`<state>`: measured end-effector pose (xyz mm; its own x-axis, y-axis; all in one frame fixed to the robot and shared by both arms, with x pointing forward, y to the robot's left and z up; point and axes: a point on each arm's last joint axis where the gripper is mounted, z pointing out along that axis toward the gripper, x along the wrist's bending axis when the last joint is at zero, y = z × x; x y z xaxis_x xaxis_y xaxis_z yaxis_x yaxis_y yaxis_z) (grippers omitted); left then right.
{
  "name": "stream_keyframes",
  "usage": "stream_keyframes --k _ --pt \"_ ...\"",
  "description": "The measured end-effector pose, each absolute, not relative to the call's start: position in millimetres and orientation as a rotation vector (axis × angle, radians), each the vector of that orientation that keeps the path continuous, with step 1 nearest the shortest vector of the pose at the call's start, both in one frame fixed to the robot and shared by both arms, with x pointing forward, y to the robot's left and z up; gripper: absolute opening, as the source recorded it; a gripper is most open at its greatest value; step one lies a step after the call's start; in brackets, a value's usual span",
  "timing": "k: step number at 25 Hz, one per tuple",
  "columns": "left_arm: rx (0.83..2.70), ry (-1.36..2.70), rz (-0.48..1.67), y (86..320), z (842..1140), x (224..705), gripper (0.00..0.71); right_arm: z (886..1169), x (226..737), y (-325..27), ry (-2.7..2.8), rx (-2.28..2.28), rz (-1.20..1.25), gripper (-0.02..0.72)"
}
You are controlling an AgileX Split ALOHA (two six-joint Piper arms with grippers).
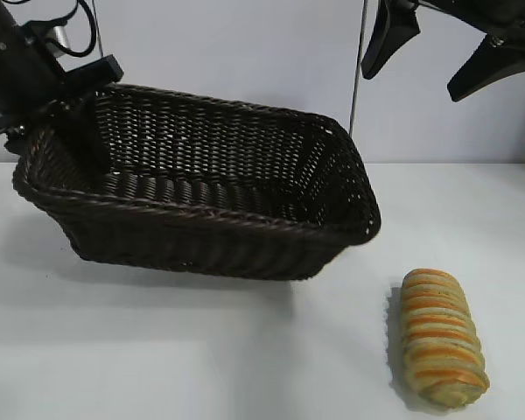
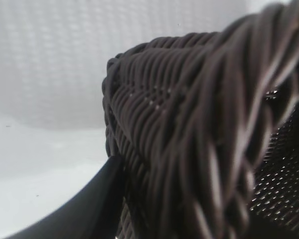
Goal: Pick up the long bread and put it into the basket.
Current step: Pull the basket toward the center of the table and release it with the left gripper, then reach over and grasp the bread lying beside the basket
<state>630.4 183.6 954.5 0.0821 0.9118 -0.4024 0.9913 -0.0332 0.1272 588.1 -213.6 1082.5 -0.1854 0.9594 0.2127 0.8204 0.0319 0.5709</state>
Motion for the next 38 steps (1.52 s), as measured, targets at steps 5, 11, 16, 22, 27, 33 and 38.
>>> stream_keyframes --k 5,11,16,22,27,33,38 --pt "1.997 1.898 -0.329 182.7 939.3 633.7 0.255 1083.1 589.0 -213.7 2.066 1.832 0.889 0.695" --pt "1.999 1.904 -0.327 183.3 929.5 636.6 0.255 1083.6 589.7 -213.6 2.058 1.829 0.899 0.695" --pt "2.004 1.899 -0.328 183.2 929.5 636.4 0.323 1084.1 590.2 -213.5 2.051 1.826 0.906 0.695" --pt "2.013 1.889 -0.339 182.8 934.1 635.7 0.664 1084.1 590.2 -213.5 2.05 1.829 0.907 0.695" --pt "1.982 1.871 -0.26 186.4 961.6 637.4 0.689 1084.1 590.2 -213.2 2.048 1.834 0.912 0.695" --pt "1.946 1.881 -0.149 204.7 1001.0 632.2 0.694 1084.0 589.5 -212.3 2.052 1.85 0.92 0.695" --pt "1.901 1.852 -0.05 221.2 1040.5 621.3 0.694 1083.2 588.3 -212.2 2.066 1.859 0.909 0.695"
